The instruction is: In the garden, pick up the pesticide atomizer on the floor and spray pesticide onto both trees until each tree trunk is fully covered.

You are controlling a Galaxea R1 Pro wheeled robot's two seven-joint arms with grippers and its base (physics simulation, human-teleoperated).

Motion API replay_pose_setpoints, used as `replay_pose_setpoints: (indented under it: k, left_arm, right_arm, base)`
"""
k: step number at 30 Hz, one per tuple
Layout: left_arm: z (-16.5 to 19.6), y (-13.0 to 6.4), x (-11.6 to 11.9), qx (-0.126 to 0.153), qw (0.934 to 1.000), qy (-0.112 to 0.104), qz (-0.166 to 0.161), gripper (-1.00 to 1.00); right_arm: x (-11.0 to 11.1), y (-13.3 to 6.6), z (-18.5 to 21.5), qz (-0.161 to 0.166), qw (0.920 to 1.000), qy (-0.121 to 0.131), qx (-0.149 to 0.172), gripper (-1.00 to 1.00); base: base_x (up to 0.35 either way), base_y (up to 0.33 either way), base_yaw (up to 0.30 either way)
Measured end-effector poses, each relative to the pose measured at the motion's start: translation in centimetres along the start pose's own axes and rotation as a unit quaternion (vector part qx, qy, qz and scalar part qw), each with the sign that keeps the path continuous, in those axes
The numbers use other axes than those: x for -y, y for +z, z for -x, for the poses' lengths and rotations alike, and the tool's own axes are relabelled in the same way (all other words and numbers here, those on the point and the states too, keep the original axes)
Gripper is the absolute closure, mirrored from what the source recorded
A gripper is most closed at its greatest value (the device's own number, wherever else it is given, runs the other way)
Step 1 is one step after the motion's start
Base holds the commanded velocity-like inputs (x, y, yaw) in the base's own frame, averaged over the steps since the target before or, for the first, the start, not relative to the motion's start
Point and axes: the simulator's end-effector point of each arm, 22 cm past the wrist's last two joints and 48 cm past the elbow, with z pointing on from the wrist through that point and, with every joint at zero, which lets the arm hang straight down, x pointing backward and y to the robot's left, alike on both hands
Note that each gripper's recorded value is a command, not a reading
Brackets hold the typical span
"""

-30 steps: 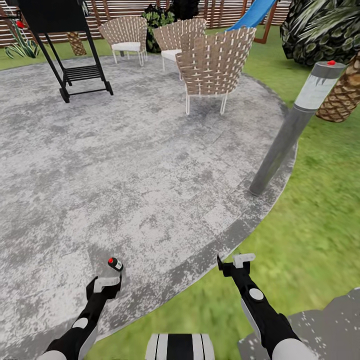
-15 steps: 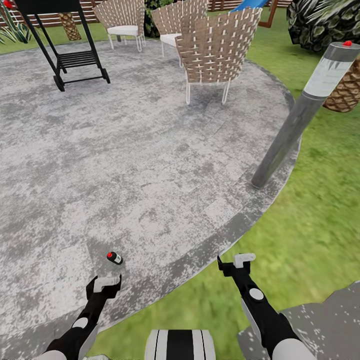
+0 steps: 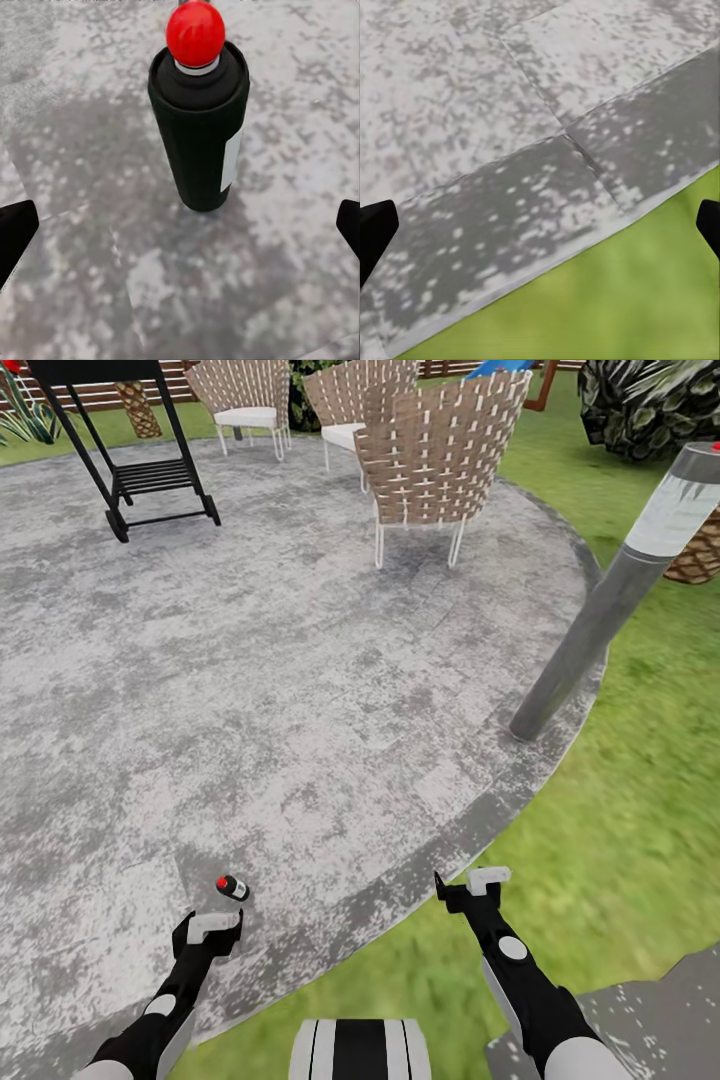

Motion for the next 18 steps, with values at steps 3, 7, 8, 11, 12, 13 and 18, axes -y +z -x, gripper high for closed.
replay_pose_setpoints:
  k: [3, 7, 8, 11, 12, 13, 18]
  left_arm:
    - [0.01, 0.01, 0.00, 0.000, 1.0000, 0.000, 0.000, -1.00]
    - [0.04, 0.01, 0.00, 0.000, 1.0000, 0.000, 0.000, -1.00]
    - [0.04, 0.00, 0.02, 0.000, 1.0000, 0.000, 0.000, -1.00]
    - [0.05, 0.00, 0.03, 0.001, 1.0000, 0.000, 0.000, -1.00]
    - [0.03, -0.01, 0.07, 0.000, 1.0000, 0.000, 0.000, -1.00]
    - [0.02, 0.00, 0.09, 0.000, 1.0000, 0.000, -0.001, -1.00]
    - [0.03, 0.00, 0.16, 0.001, 1.0000, -0.001, -0.001, -1.00]
  right_arm:
    - [-0.04, 0.01, 0.00, 0.000, 1.0000, 0.000, 0.000, -1.00]
    - [-0.06, 0.00, 0.00, 0.001, 1.0000, 0.000, 0.000, -1.00]
    - [-0.08, -0.01, 0.01, 0.001, 1.0000, 0.000, 0.000, -1.00]
    - [-0.04, -0.01, 0.02, 0.000, 1.0000, 0.000, 0.000, -1.00]
    - [-0.04, -0.01, 0.01, 0.000, 1.0000, 0.000, 0.000, -1.00]
    - [-0.04, -0.01, 0.00, 0.001, 1.0000, 0.000, 0.000, -1.00]
    - [0.01, 0.01, 0.00, 0.000, 1.0000, 0.000, 0.000, -1.00]
  base:
    - [0.022, 0.011, 0.000]
    - [0.106, 0.003, 0.000]
    - [0.241, 0.001, 0.000]
    - [0.250, 0.001, 0.000]
    - [0.132, 0.000, 0.000]
    - [0.084, 0.000, 0.000]
    - [0.038, -0.008, 0.000]
